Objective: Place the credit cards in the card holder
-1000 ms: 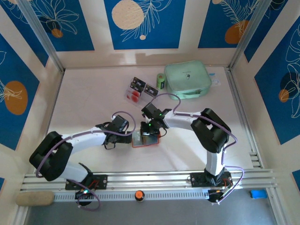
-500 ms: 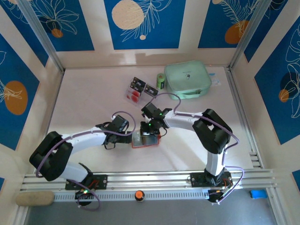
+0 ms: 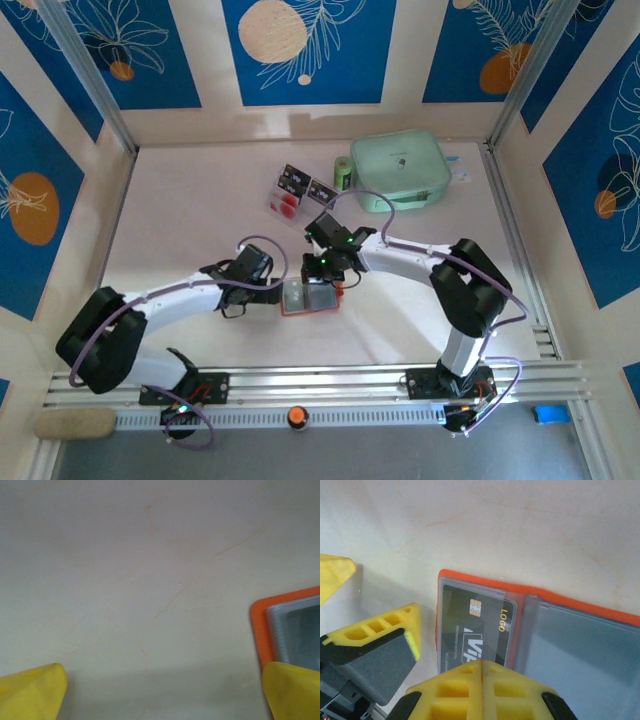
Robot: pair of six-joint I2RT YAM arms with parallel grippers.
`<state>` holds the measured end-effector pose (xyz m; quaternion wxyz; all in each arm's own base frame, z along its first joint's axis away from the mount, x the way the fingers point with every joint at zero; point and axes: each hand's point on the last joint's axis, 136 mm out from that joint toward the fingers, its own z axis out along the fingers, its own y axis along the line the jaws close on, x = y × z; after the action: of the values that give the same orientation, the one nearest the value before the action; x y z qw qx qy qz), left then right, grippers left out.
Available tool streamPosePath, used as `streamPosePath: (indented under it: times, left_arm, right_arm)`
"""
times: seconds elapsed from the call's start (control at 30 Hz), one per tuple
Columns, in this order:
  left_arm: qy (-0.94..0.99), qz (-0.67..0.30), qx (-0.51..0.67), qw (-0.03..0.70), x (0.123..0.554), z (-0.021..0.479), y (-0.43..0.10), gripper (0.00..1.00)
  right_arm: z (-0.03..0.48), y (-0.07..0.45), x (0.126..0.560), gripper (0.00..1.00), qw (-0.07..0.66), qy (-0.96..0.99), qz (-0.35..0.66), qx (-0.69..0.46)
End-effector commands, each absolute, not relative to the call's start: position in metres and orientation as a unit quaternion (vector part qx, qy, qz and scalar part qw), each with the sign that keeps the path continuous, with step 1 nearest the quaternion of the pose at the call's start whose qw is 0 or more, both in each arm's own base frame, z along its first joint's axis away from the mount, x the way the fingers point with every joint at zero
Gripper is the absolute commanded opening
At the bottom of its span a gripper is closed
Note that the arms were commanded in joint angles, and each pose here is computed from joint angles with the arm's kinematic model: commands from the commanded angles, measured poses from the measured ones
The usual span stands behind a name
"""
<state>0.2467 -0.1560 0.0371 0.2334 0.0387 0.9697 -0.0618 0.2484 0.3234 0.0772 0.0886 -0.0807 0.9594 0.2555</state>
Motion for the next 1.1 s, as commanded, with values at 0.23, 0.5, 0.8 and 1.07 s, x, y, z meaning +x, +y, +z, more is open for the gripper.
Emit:
streamPosePath:
  times: [0.23, 0.5, 0.8, 1.07]
  left_arm:
    - [0.951, -0.182, 0.032, 0.248, 0.261, 0.071, -0.191, 1.0]
    - [0.931, -0.265, 0.036, 0.247, 0.27, 0.084, -0.221, 1.0]
    - [0.928, -0.286, 0.032, 0.235, 0.273, 0.078, -0.229, 1.0]
    - [0.927, -0.291, 0.028, 0.236, 0.275, 0.075, -0.231, 1.0]
  right_arm:
    - [0.082, 0.254, 0.233, 0.39, 0.138, 0.972, 0.187, -0.045]
    - [0.063, 0.239, 0.234, 0.47, 0.133, 0.977, 0.163, -0.029]
    - [0.056, 0.248, 0.235, 0.33, 0.127, 0.977, 0.172, -0.028]
    - [0.065, 0.271, 0.223, 0.06, 0.125, 0.969, 0.208, -0.041]
